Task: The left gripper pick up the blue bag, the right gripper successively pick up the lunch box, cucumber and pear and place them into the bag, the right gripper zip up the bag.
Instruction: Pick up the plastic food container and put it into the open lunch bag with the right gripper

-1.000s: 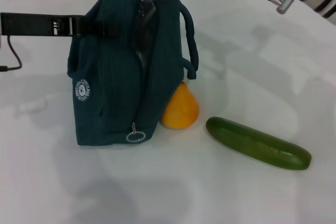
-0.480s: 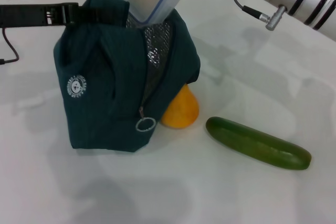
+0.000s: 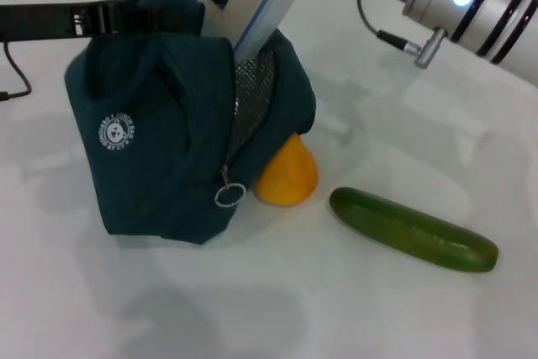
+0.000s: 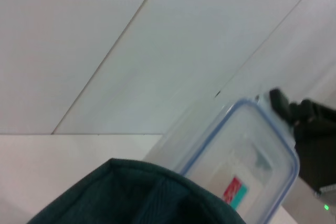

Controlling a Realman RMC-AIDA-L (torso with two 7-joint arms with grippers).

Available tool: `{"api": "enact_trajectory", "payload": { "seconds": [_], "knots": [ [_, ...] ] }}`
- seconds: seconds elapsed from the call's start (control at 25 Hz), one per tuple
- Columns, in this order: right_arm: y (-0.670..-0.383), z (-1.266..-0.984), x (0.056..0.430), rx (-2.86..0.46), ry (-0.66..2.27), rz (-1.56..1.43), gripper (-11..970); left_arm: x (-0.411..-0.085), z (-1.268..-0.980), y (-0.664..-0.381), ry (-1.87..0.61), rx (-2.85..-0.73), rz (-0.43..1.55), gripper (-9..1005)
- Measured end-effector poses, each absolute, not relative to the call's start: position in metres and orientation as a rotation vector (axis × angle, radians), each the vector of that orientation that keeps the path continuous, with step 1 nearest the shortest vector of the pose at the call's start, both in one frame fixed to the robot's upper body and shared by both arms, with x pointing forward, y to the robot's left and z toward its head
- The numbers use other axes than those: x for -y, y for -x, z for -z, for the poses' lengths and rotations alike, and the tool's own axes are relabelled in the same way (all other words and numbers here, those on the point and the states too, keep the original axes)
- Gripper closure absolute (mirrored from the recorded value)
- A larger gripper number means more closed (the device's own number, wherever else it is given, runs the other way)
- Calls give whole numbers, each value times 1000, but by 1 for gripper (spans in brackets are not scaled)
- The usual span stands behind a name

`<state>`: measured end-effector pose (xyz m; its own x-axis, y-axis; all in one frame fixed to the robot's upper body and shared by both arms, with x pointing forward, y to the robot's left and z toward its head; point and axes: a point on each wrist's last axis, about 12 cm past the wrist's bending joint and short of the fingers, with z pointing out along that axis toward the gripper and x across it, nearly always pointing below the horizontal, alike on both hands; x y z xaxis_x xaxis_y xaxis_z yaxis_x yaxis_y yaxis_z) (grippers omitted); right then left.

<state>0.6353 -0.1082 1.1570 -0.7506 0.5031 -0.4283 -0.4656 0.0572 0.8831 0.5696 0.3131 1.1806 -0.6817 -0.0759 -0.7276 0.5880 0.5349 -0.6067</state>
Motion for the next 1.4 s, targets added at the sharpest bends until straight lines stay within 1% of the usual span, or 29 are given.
{"api": "enact_trajectory", "payload": {
  "seconds": [0.28,0.76,1.4],
  "knots": [
    [-630,-1151,104,-1655,-30,-1766,733,-312,-1176,-571,-409,-2007,1214,930],
    [-633,-1145,105,-1689,-40,-1706,722,-311,-1174,-570,-413,-2012,1224,930],
    [-634,-1150,94,-1692,49,-1662,708,-312,-1174,-570,-412,-2016,1218,929]
  ]
}}
